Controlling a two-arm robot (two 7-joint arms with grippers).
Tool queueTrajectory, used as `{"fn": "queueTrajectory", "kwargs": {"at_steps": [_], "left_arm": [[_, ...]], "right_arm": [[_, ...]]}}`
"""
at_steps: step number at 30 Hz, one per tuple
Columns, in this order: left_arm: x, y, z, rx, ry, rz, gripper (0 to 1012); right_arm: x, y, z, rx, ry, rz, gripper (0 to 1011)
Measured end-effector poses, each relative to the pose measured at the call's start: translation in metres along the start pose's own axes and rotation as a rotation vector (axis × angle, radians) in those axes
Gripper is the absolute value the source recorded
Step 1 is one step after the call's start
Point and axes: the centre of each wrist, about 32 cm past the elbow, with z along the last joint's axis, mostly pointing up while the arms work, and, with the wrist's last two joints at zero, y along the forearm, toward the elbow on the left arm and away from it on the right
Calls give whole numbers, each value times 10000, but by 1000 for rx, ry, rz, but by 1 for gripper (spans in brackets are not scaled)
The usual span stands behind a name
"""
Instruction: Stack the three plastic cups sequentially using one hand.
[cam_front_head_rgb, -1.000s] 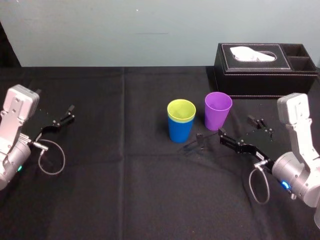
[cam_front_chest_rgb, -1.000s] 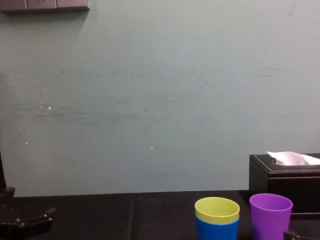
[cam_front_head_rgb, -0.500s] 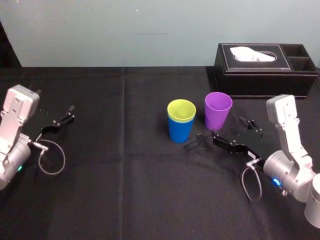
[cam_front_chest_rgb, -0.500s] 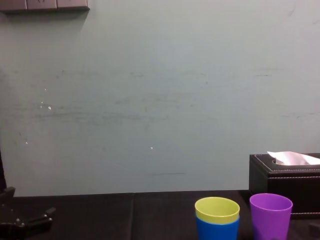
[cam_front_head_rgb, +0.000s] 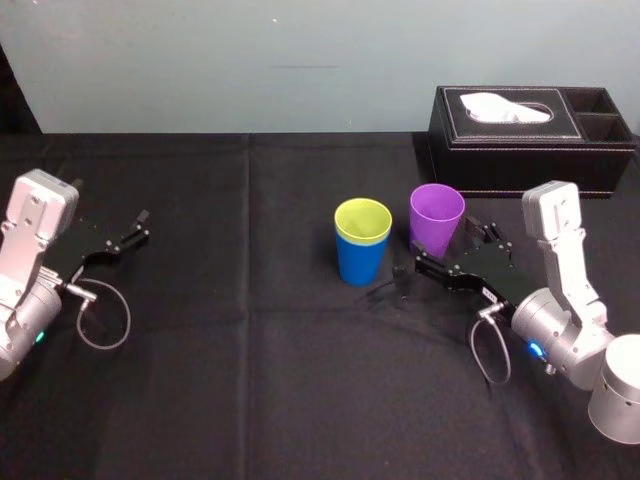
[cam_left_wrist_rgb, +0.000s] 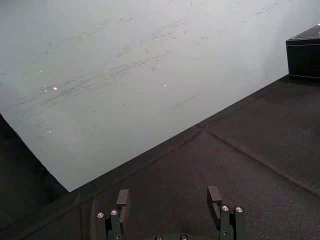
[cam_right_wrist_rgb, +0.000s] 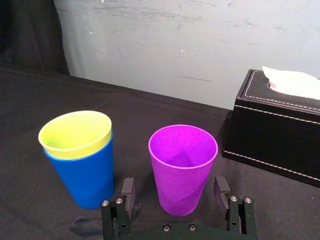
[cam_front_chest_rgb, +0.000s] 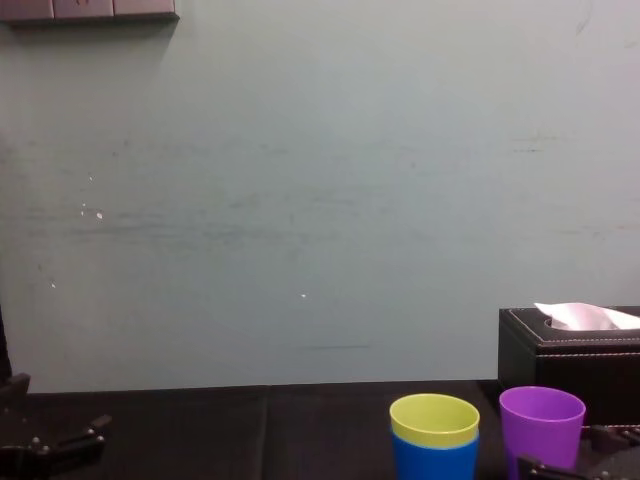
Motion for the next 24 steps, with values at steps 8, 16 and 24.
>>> {"fn": "queueTrajectory", "kwargs": {"at_steps": [8, 16, 24], "left_arm": [[0, 0, 0, 0, 0, 0, 1011], [0, 0, 0, 0, 0, 0, 1012], [0, 0, 0, 0, 0, 0, 1011]], "right_arm": [[22, 111, -18, 9, 5, -13, 1003], [46, 198, -7, 11, -4, -19, 1003], [67, 281, 2, 11, -10, -20, 1003]]}}
